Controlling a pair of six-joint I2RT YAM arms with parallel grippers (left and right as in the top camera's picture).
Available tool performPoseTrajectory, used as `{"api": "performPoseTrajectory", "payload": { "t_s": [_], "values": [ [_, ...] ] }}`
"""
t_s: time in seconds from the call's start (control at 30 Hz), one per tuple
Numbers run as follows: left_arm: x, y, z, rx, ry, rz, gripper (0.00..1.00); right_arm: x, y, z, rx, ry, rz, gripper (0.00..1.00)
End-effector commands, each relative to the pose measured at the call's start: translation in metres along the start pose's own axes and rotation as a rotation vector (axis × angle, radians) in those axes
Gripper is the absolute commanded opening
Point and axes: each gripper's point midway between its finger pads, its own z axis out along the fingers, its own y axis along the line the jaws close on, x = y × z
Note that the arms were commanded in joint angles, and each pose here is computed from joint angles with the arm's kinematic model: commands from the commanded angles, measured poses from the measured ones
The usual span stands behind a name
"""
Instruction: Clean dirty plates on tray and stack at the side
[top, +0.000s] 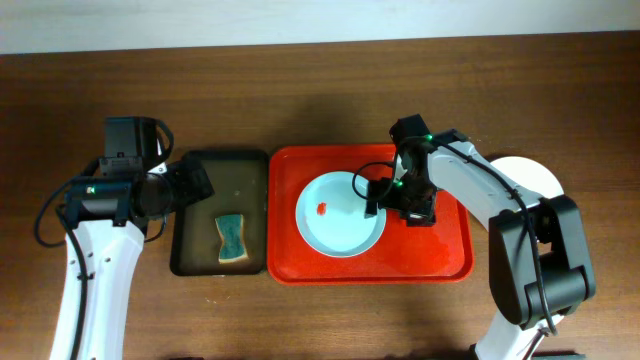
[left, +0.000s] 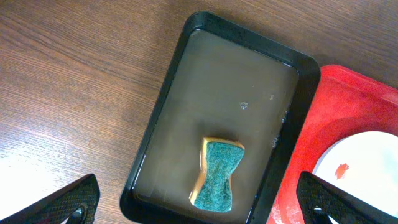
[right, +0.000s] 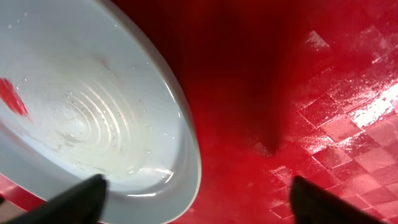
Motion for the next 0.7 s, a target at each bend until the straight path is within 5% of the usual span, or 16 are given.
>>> {"api": "performPoseTrajectory", "payload": {
  "t_s": [0.0,0.03,0.13,0.5,0.67],
  "values": [
    [-0.002,-0.001,-0.002,0.008,-0.005,-0.013,0.99,0.001,0.002,-0.007,0.003,-0.026,-0.013,0.99],
    [-0.002,-0.001,-0.002,0.008,-0.005,-0.013,0.99,0.000,0.002,-0.007,0.001,-0.031,-0.015,0.99],
    [-0.002,-0.001,-0.002,0.008,-0.005,-0.013,0.99,-0.006,0.002,-0.007,0.005,-0.058,-0.021,0.46],
    [-0.001,-0.001,-0.002,0.009,-0.005,-0.013,0.99,-0.008,0.002,0.012,-0.004,-0.078,-0.043,0.24],
    [-0.001,-0.001,-0.002,0.008,-0.005,-0.013,0.99,-0.008,0.004,0.012,-0.005,-0.083,-0.051,0.04]
  ]
}}
